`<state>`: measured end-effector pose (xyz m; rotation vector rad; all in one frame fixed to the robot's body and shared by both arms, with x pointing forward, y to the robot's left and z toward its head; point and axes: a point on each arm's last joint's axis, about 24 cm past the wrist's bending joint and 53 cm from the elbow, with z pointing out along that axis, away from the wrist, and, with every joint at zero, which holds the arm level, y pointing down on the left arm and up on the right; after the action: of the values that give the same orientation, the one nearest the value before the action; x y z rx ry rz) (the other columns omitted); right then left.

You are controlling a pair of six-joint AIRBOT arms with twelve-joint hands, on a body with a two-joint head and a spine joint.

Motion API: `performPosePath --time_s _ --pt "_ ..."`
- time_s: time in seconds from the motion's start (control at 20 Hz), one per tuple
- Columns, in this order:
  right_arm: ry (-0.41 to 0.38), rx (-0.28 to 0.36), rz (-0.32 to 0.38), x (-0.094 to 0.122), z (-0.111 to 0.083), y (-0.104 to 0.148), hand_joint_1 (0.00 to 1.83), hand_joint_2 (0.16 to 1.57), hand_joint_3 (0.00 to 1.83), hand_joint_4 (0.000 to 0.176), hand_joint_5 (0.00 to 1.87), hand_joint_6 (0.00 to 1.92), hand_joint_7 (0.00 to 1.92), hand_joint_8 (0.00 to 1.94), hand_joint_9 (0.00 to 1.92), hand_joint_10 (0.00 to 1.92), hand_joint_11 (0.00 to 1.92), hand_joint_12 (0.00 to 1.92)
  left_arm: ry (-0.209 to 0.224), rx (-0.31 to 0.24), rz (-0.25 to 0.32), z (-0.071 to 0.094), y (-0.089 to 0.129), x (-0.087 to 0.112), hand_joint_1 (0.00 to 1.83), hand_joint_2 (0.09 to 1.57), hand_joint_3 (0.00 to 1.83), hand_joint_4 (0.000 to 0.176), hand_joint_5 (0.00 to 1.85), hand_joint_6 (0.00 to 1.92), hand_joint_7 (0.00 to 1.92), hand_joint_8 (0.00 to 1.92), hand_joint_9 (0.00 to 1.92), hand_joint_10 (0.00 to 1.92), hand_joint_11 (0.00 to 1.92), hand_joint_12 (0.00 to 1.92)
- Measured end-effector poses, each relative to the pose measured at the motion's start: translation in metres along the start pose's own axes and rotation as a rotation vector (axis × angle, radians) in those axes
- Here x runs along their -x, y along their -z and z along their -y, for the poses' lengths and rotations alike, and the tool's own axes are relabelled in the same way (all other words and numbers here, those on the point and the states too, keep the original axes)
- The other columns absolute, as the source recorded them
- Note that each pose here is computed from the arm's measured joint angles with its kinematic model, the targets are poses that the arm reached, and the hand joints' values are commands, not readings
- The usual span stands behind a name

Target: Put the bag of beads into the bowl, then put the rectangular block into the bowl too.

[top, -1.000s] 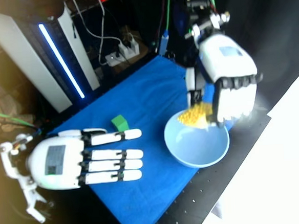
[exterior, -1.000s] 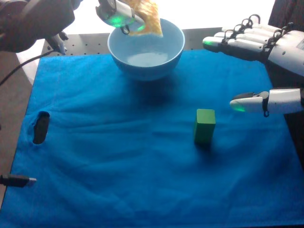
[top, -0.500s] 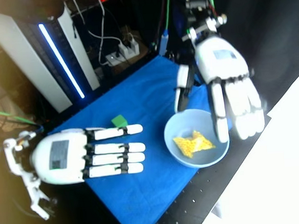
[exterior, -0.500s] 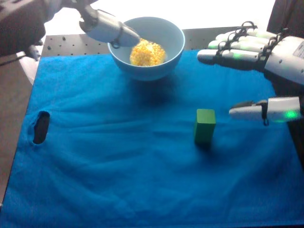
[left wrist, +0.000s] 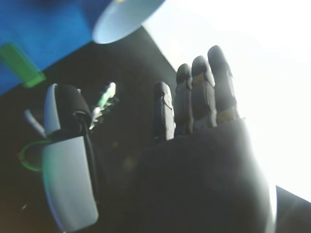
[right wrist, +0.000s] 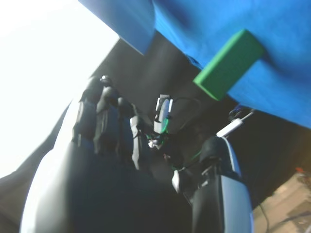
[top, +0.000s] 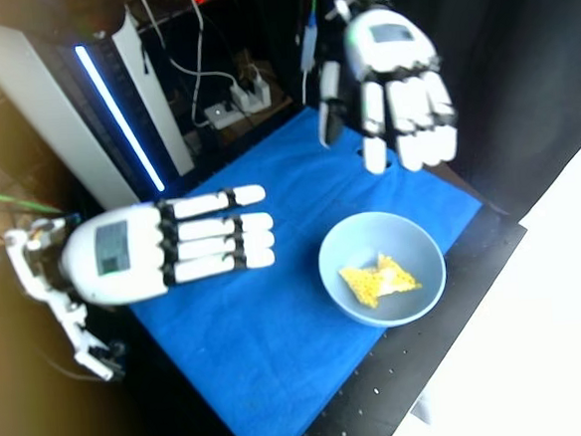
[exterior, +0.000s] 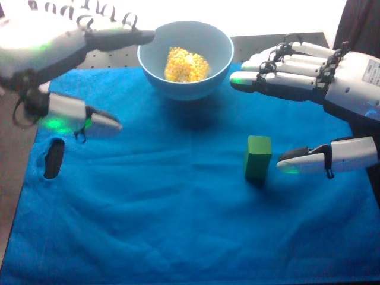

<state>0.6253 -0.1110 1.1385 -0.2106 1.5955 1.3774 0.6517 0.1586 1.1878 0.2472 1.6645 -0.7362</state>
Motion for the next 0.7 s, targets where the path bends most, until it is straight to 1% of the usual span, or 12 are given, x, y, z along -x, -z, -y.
performPosePath --time_s 0.05,0.1,0.15,0.2,0.25,0.3,0.35,0.45,0.5,0.55,0.65,0.7 --pt "-0.006 -0.001 0.005 -0.001 0.002 -0.002 0.48 0.99 0.00 0.176 0.22 0.00 0.23 0.00 0.21 0.00 0.03 0.48 0.037 0.001 0.012 -0.002 0.006 -0.002 0.82 0.94 0.00 0.168 0.17 0.00 0.17 0.00 0.16 0.00 0.00 0.51" --pt "-0.010 -0.006 0.000 -0.005 0.005 -0.004 0.45 0.98 0.00 0.176 0.22 0.00 0.22 0.00 0.20 0.00 0.02 0.48 0.065 0.008 0.025 -0.004 0.013 -0.005 0.81 0.93 0.00 0.174 0.16 0.00 0.16 0.00 0.16 0.00 0.00 0.49" --pt "-0.009 -0.016 -0.011 -0.010 0.008 -0.006 0.40 0.98 0.00 0.157 0.22 0.00 0.21 0.00 0.19 0.00 0.02 0.48 0.099 0.011 0.033 -0.006 0.017 -0.008 0.92 0.95 0.00 0.161 0.14 0.00 0.14 0.00 0.10 0.00 0.00 0.30" --pt "-0.009 -0.029 -0.029 -0.017 0.013 -0.008 0.37 0.98 0.00 0.141 0.23 0.00 0.22 0.00 0.22 0.01 0.08 0.50 0.153 0.012 0.043 -0.010 0.023 -0.011 0.94 0.97 0.00 0.129 0.12 0.00 0.13 0.00 0.10 0.00 0.00 0.32" --pt "-0.009 -0.032 -0.041 -0.022 0.014 -0.009 0.37 0.97 0.00 0.133 0.23 0.00 0.22 0.00 0.23 0.00 0.10 0.45 0.185 0.015 0.057 -0.013 0.026 -0.011 0.93 0.99 0.00 0.112 0.11 0.00 0.13 0.00 0.10 0.00 0.00 0.39" --pt "-0.013 -0.037 -0.051 -0.028 0.016 -0.011 0.43 0.97 0.00 0.103 0.26 0.01 0.24 0.01 0.23 0.00 0.11 0.44 0.218 0.022 0.083 -0.016 0.029 -0.008 0.92 1.02 0.01 0.083 0.09 0.00 0.12 0.00 0.11 0.00 0.00 0.43" --pt "-0.014 -0.038 -0.057 -0.031 0.017 -0.012 0.47 0.98 0.01 0.080 0.27 0.01 0.25 0.01 0.22 0.00 0.12 0.44 0.226 0.020 0.102 -0.017 0.030 -0.003 0.93 1.03 0.01 0.091 0.08 0.00 0.11 0.00 0.11 0.00 0.00 0.44" --pt "-0.005 -0.041 -0.078 -0.038 0.020 -0.014 0.53 1.01 0.02 0.101 0.26 0.01 0.22 0.00 0.19 0.00 0.05 0.41 0.229 0.009 0.126 -0.015 0.031 0.002 0.96 1.03 0.00 0.109 0.09 0.00 0.15 0.01 0.13 0.01 0.00 0.51" --pt "-0.003 -0.052 -0.084 -0.039 0.023 -0.014 0.55 1.03 0.00 0.091 0.28 0.00 0.24 0.00 0.20 0.00 0.01 0.42 0.225 0.007 0.121 -0.015 0.031 0.001 0.97 1.03 0.00 0.111 0.09 0.00 0.16 0.00 0.14 0.01 0.00 0.57" --pt "0.003 -0.062 -0.086 -0.039 0.027 -0.014 0.55 1.05 0.01 0.097 0.28 0.00 0.25 0.00 0.21 0.00 0.00 0.42 0.225 0.010 0.114 -0.016 0.032 -0.002 0.97 1.03 0.00 0.111 0.09 0.00 0.15 0.00 0.14 0.00 0.00 0.56" --pt "0.005 -0.082 -0.079 -0.037 0.035 -0.014 0.54 1.05 0.00 0.113 0.26 0.00 0.24 0.00 0.18 0.00 0.00 0.31 0.235 0.019 0.106 -0.018 0.032 -0.006 0.99 1.02 0.00 0.096 0.10 0.00 0.17 0.00 0.15 0.00 0.00 0.54" --pt "0.006 -0.088 -0.078 -0.037 0.038 -0.017 0.55 1.05 0.00 0.103 0.27 0.00 0.26 0.01 0.21 0.01 0.00 0.31 0.237 0.022 0.105 -0.019 0.033 -0.008 0.99 1.03 0.00 0.093 0.09 0.00 0.17 0.00 0.15 0.00 0.00 0.56"
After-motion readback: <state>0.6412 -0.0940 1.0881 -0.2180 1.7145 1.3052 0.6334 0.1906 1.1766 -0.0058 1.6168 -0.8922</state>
